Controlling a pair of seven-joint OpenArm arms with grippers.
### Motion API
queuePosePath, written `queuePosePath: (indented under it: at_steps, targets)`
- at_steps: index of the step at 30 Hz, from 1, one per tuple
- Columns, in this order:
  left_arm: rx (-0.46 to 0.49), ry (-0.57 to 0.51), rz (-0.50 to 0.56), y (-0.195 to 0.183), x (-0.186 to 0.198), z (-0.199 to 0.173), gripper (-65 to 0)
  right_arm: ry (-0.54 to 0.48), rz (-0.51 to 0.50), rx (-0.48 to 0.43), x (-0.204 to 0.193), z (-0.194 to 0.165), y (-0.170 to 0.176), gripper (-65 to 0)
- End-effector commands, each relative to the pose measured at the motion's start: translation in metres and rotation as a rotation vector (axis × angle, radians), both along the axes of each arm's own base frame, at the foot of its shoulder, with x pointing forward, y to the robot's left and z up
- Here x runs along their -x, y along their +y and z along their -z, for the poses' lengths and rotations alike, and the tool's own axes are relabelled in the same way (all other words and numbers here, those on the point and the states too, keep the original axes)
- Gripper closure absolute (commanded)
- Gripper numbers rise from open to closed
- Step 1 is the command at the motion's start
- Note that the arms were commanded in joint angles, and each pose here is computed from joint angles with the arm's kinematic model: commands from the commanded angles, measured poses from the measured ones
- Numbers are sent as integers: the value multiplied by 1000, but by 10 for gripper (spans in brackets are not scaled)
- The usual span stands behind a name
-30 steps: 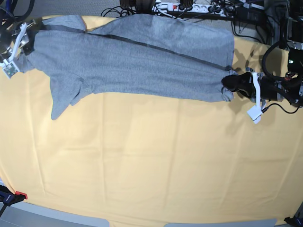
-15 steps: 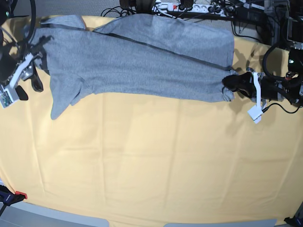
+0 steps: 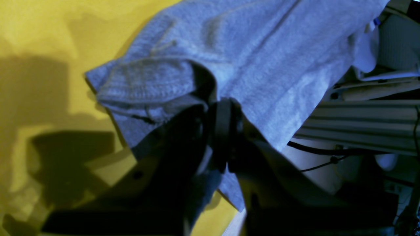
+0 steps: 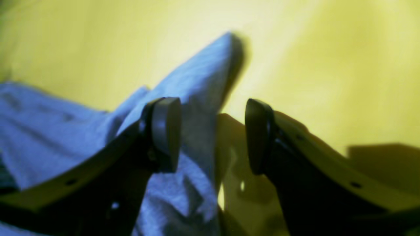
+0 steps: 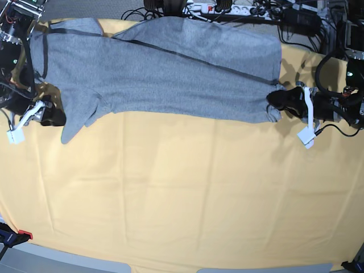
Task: Layout the t-shirt on the table in an organized manner, then fold the t-shirt properly
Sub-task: 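Hold the left corner and move the right gripper to regrasp its corner, then pull both held corners toward the robot to drag the shirt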
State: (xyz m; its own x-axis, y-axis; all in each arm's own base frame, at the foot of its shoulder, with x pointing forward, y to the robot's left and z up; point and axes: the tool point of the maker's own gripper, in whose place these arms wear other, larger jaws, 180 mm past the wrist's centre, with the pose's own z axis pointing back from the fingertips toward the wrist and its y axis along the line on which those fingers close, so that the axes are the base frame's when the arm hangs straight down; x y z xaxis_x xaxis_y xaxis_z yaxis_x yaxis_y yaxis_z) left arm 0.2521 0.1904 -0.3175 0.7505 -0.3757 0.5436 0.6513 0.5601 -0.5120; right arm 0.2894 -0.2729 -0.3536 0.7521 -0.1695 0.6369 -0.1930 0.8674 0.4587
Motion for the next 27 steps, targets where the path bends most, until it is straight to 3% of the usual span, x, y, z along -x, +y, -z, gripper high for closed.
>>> queuePosePath:
  at_steps: [1, 8, 15, 27]
  targets:
    - [2, -44, -3, 4, -9, -14, 0, -41, -1, -3, -7, -13, -7, -333]
    - [2, -44, -3, 4, -9, -14, 0, -34, -30, -103, -2, -7, 12, -333]
    - [2, -44, -3, 4, -9, -14, 0, -71, -106, -251, 1, -29, 33, -333]
    - [2, -44, -3, 4, -9, -14, 0, -81, -113, -259, -1, -33, 35, -333]
